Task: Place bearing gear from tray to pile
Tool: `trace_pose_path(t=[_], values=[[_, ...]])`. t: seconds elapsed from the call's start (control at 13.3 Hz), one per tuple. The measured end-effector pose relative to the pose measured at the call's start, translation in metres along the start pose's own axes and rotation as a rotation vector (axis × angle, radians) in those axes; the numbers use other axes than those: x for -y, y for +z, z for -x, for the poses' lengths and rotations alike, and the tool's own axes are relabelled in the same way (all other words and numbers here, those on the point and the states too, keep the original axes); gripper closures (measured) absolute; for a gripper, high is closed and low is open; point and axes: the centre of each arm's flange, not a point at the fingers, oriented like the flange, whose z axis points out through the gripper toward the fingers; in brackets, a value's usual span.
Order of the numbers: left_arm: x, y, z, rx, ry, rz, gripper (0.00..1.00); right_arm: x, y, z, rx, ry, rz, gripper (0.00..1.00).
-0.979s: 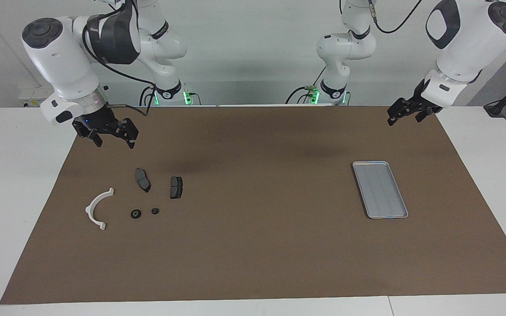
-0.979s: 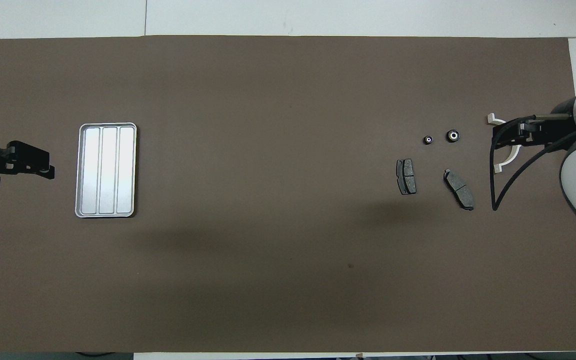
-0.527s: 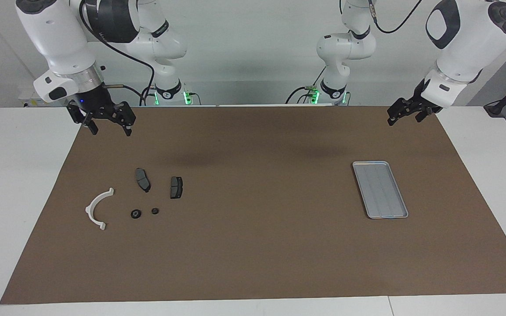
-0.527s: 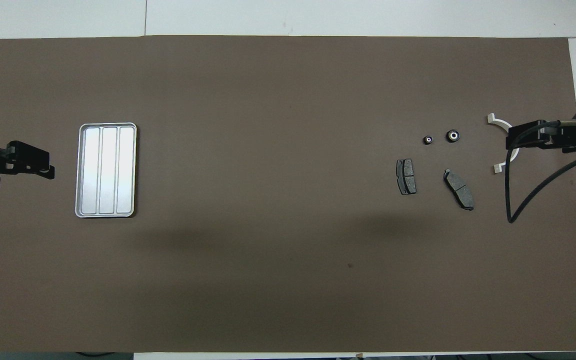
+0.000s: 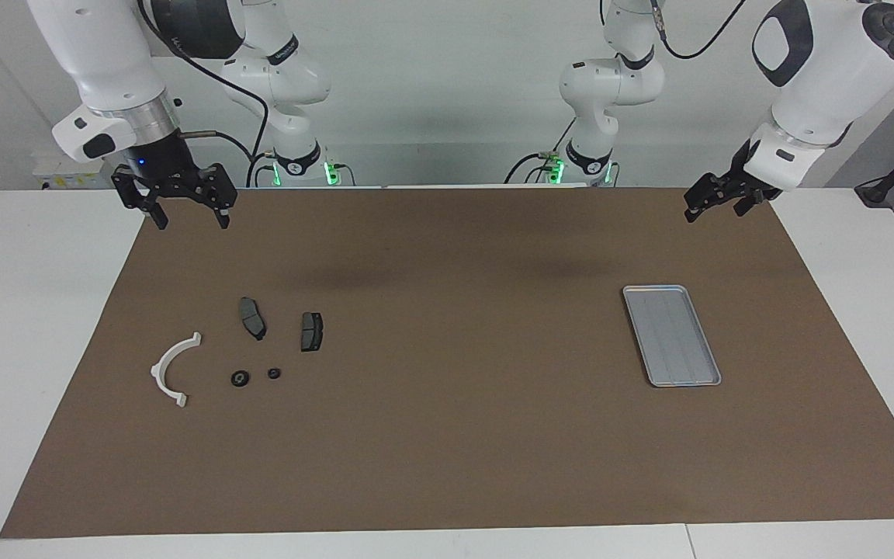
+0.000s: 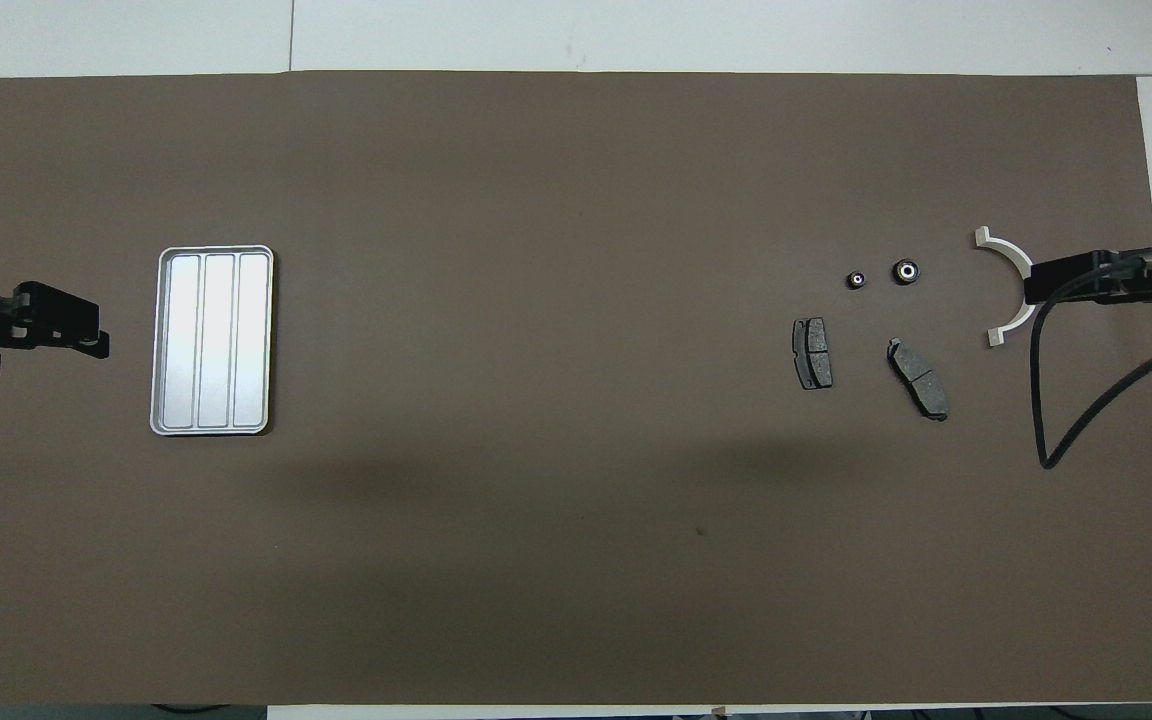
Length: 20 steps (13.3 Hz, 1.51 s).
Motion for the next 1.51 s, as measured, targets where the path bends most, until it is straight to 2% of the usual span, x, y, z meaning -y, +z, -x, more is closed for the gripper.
trace_pose_path(t=[0.23,0.75,1.05,1.51], values=[[0.0,0.0,0.0,0.0,0.0,0.0,0.0,-0.0015,0.0013,0.0016,0.015,-0.042,0.0,0.0],[0.0,0.0,0.0,0.0,0.0,0.0,0.0,-0.0015,0.001,0.0016,0.014,-0.044,0.0,0.0],[0.0005,0.0035,0.0053,0.045,0.0,-0.004,0.0,-0.0015,0.0007,0.0016,0.014,-0.044,0.0,0.0],[0.0006,0.0014,0.0065,0.04,0.0,-0.004,0.0,-0.0015,-0.0014,0.0022,0.01,-0.044,0.0,0.0]])
